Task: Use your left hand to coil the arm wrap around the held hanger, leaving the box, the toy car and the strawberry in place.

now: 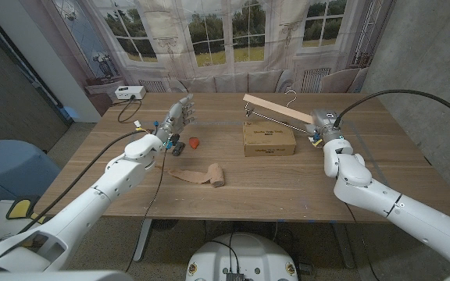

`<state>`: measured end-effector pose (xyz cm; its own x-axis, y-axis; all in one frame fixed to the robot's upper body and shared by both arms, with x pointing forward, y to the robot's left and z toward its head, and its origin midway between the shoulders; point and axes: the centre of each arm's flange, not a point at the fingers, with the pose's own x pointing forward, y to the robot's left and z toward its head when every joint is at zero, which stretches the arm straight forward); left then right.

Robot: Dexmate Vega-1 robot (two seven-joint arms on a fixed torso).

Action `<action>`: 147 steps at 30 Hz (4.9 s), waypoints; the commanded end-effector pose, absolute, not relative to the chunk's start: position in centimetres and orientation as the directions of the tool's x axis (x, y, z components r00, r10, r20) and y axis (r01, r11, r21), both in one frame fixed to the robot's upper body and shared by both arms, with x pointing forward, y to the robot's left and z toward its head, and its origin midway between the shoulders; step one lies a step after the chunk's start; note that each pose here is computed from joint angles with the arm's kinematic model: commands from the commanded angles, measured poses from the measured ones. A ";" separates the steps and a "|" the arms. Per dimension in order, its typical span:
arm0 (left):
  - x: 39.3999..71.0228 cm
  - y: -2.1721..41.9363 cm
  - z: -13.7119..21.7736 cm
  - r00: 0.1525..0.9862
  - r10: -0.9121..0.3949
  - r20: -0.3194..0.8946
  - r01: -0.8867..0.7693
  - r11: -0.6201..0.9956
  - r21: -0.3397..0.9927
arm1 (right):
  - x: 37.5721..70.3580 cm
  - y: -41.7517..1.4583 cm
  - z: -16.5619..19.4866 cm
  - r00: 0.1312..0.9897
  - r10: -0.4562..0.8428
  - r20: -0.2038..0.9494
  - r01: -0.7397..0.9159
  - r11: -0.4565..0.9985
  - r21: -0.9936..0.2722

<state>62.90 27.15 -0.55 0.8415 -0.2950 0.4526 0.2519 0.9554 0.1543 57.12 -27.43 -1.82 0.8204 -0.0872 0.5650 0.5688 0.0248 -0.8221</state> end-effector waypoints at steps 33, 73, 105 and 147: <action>54.7 28.1 2.0 0.929 -0.364 0.071 0.234 0.723 0.650 | 44.2 -32.9 -4.8 0.510 -0.292 0.809 0.859 0.126 -0.496; 51.7 22.6 5.0 0.941 -0.307 -0.140 0.220 0.243 0.945 | 42.7 -31.6 -6.1 0.444 -0.343 0.828 0.896 0.147 -0.420; 49.0 14.7 5.5 0.946 -0.160 -0.283 0.243 -0.230 0.942 | 41.5 -32.8 -7.0 0.346 -0.392 0.853 0.938 0.165 -0.304; 49.4 8.6 -1.0 0.989 -0.001 -0.148 0.115 -0.622 0.775 | 41.9 -32.3 -7.4 0.309 -0.407 0.860 0.951 0.158 -0.267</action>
